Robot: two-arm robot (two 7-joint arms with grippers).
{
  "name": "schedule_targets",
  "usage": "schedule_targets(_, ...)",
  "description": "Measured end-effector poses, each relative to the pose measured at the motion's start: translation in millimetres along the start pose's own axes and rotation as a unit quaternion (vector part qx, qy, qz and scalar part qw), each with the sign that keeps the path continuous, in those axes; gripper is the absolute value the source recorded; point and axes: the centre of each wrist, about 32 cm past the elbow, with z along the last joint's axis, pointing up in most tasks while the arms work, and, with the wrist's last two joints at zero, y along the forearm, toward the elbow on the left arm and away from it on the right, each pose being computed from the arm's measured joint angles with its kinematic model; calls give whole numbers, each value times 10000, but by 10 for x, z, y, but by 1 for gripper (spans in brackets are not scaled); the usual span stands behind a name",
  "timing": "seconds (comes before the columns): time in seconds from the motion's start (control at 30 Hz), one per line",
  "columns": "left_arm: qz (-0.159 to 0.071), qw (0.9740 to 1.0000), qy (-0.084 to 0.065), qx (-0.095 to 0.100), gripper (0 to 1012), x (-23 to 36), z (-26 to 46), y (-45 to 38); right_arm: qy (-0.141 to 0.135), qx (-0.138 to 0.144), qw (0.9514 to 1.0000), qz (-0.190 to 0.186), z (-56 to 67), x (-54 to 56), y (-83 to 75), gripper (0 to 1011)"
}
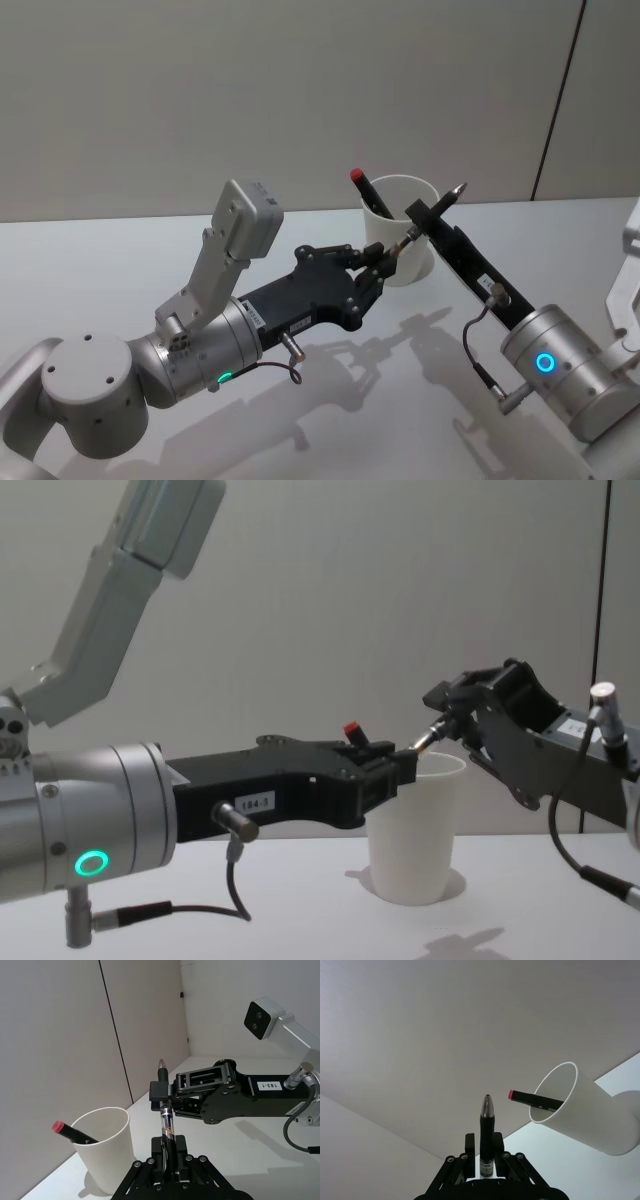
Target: Place the pen into the pen holder.
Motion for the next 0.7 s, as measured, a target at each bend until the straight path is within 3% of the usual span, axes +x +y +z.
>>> schedule_targets(0.13, 0, 10000, 0, 0, 161, 0, 0, 0, 0, 2, 10000, 1, -1, 0, -1, 126)
schedule_targets(0.5, 0, 10000, 0, 0, 182, 0, 0, 0, 1, 5, 10000, 3, -2, 0, -1, 123)
schedule_targets(0.7, 0, 10000, 0, 0, 364, 0, 0, 0, 1, 5, 10000, 3, -2, 0, -1, 123)
